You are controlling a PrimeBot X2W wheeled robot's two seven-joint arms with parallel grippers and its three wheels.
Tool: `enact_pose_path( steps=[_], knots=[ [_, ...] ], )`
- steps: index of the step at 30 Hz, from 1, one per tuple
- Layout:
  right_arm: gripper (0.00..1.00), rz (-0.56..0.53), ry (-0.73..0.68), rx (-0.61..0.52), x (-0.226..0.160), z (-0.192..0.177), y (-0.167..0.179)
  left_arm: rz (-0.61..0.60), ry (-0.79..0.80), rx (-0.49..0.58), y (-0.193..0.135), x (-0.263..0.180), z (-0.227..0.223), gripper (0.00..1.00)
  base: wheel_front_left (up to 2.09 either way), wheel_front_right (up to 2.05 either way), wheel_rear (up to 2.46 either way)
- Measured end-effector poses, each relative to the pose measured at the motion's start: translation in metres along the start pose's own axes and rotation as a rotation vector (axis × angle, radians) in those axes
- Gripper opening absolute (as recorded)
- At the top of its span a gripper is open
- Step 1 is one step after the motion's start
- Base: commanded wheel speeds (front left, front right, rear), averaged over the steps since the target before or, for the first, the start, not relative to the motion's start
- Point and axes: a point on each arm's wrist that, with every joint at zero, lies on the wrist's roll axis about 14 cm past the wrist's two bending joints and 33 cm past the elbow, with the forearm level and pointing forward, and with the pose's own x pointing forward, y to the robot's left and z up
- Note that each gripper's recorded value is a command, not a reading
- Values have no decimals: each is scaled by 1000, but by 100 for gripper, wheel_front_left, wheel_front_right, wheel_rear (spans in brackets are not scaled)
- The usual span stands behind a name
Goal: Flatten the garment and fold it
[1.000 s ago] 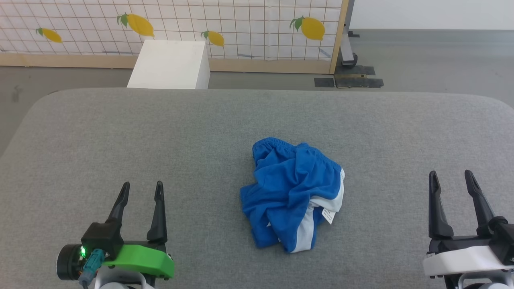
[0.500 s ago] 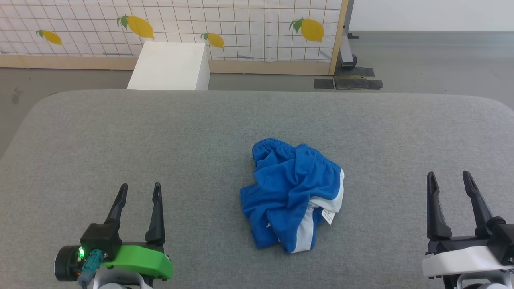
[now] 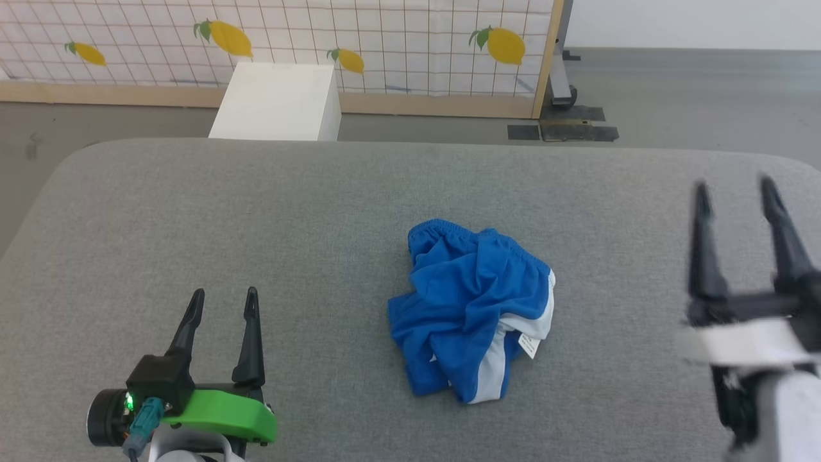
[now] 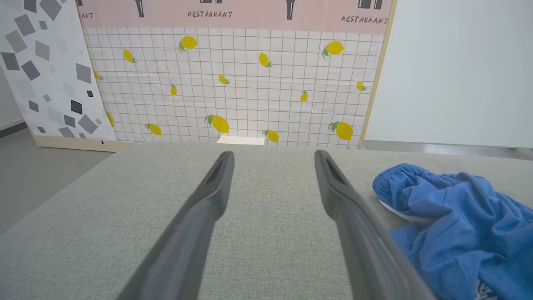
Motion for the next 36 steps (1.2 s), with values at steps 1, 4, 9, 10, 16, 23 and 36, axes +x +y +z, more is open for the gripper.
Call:
enact_pose_path(
  steps=[1,4,9,10,16,23,36],
  knots=[
    [100,25,-14,-12,7,3,7,2,1,0,0,0,0,100,0,0,0],
    [100,136,-29,-40,29,3,34,9,5,1,2,1,-2,100,0,0,0],
    [100,328,181,-139,46,-49,57,28,13,-7,7,-1,-4,100,0,0,0],
    [100,362,266,-160,47,-64,59,30,15,-10,7,-1,-5,100,0,0,0],
    [100,571,726,-258,29,-129,77,40,34,-19,8,-3,-11,100,0,0,0],
    [100,680,1169,-239,4,-164,77,48,34,-49,8,6,-13,100,0,0,0],
    [100,800,1481,-284,-20,-239,90,116,67,-65,25,21,-27,100,0,0,0]
  ],
)
